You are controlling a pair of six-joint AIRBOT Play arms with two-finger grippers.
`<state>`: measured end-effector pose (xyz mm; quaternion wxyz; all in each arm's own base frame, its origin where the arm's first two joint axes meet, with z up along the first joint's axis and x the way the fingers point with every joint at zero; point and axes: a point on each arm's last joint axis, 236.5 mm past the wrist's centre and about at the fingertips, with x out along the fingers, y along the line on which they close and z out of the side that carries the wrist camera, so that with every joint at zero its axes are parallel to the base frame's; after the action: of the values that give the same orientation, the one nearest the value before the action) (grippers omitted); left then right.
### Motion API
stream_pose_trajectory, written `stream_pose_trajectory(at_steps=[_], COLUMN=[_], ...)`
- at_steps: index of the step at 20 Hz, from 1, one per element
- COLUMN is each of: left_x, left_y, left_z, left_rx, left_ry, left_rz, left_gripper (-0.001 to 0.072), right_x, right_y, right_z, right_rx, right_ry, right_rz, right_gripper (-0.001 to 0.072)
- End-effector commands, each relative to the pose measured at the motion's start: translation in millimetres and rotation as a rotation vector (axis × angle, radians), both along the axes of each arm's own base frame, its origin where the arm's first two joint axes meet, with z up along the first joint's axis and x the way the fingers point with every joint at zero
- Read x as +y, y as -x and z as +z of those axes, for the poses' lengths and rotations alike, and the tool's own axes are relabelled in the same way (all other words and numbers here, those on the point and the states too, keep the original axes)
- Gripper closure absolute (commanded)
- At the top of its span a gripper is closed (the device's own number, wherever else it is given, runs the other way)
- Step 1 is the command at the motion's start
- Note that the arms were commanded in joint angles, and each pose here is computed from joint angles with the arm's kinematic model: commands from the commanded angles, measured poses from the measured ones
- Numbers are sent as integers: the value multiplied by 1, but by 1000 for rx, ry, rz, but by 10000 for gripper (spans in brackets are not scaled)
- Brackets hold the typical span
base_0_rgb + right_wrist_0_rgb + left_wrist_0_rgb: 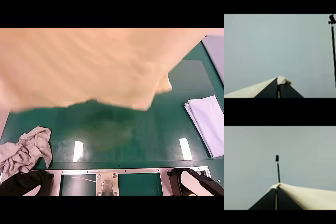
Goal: Fold the shirts.
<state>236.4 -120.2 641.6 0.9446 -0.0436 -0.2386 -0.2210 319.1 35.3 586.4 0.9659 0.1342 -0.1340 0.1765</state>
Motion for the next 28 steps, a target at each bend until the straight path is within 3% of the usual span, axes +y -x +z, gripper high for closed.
stream_pose_trajectory(at_steps=[1, 4, 9, 13, 17, 19, 25, 28], left_x=[7, 15, -9, -38, -52, -56, -9, 8], left_y=[-81, -201, -341, -373, -373, -356, -243, -176], left_z=[-62, -185, -411, -554, -609, -611, -585, -597], left_rx=[148, 519, 1019, 1281, 1397, 1460, 1907, 2131], left_ry=[-83, -119, -62, -8, 27, -12, -87, -177], left_rz=[200, 278, 70, -55, -116, -150, -250, -150], left_gripper=[687, 686, 686, 686, 681, 101, 102, 103], right_x=[-9, -1, -21, -32, -43, -54, -98, -107], right_y=[-55, -122, -223, -272, -281, -276, -241, -239], right_z=[-54, -140, -326, -472, -562, -588, -629, -631], right_rx=[137, 346, 729, 1000, 1156, 1214, 1375, 1380], right_ry=[-17, 5, -28, -136, -185, -191, -155, -151], right_rz=[19, 61, 49, 53, 48, 42, 20, 3], right_gripper=[694, 694, 694, 694, 694, 695, 694, 694])
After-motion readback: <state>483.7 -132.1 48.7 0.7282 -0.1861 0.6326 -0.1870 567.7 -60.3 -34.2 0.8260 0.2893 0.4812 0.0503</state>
